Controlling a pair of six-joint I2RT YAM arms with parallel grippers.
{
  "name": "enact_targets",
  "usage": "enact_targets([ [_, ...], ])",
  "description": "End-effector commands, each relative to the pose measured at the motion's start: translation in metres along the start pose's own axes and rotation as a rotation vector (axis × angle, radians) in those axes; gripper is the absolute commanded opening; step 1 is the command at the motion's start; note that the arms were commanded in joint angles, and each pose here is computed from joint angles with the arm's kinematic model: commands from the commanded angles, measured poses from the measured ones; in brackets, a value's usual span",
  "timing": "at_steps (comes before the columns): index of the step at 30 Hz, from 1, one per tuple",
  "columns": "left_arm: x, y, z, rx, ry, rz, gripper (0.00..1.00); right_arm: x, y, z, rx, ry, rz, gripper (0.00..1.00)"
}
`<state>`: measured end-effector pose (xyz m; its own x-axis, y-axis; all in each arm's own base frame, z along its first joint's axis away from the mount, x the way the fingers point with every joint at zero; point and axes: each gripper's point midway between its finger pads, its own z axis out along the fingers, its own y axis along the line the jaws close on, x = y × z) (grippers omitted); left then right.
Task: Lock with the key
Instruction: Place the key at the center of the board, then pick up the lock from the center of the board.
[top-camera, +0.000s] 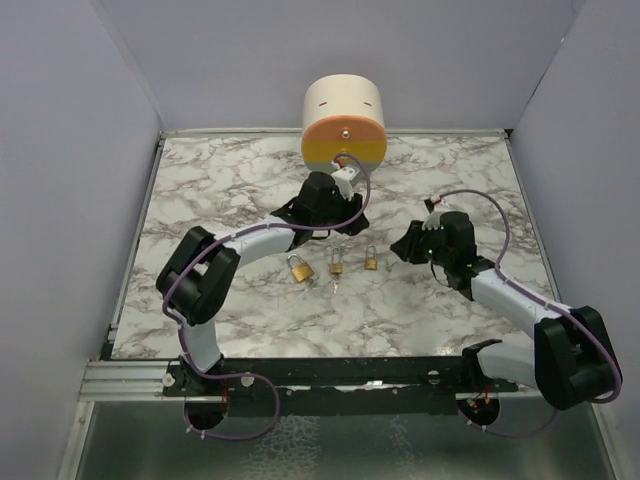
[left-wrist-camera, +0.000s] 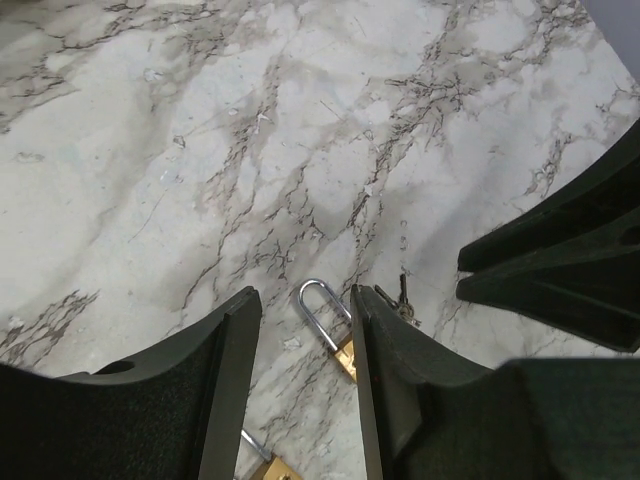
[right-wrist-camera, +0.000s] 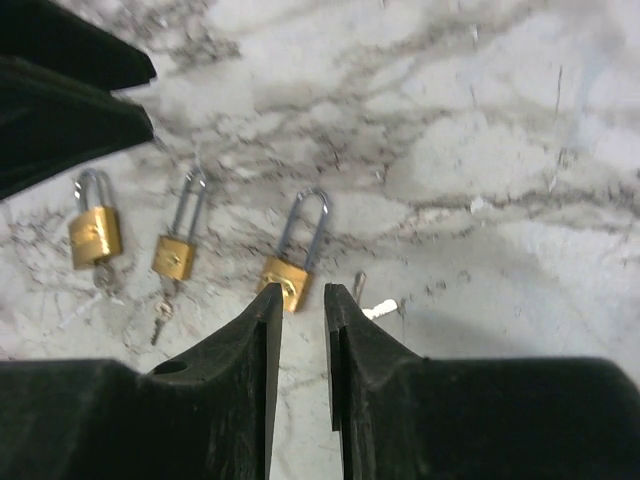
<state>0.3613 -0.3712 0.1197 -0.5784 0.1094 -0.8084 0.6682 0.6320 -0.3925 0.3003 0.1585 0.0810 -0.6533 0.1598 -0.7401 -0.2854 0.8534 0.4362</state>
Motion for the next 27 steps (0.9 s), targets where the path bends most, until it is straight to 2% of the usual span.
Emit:
enact_targets([
  [1,-0.028,0.006,-0.033,-0.045,-0.089,0.027,0.45,-0.053,0.024,-0.008,-0.033,-0.108,-0.083,0.24],
  [5,-0.035,0.019,-0.061,-0.076,-0.148,-0.005,0.47,-0.061,0.053,-0.004,-0.064,-0.113,-0.136,0.24],
  [12,-0.027,0.061,-0.109,-0.214,-0.181,-0.036,0.53,-0.023,0.091,0.025,-0.053,-0.02,-0.219,0.26],
  [22,-0.005,0.093,-0.152,-0.322,-0.207,-0.074,0.63,0.031,0.118,0.065,0.034,0.091,-0.307,0.42],
  [23,-0.004,0.093,-0.153,-0.321,-0.205,-0.075,0.67,0.034,0.12,0.068,0.039,0.096,-0.311,0.42],
  [24,-0.004,0.093,-0.153,-0.317,-0.204,-0.074,0.93,0.036,0.121,0.071,0.049,0.102,-0.314,0.44],
  [25,-0.003,0.093,-0.154,-0.316,-0.202,-0.073,0.98,0.037,0.122,0.074,0.057,0.102,-0.318,0.46],
  [27,-0.002,0.093,-0.154,-0.312,-0.201,-0.074,0.99,0.04,0.124,0.078,0.079,0.104,-0.33,0.5],
])
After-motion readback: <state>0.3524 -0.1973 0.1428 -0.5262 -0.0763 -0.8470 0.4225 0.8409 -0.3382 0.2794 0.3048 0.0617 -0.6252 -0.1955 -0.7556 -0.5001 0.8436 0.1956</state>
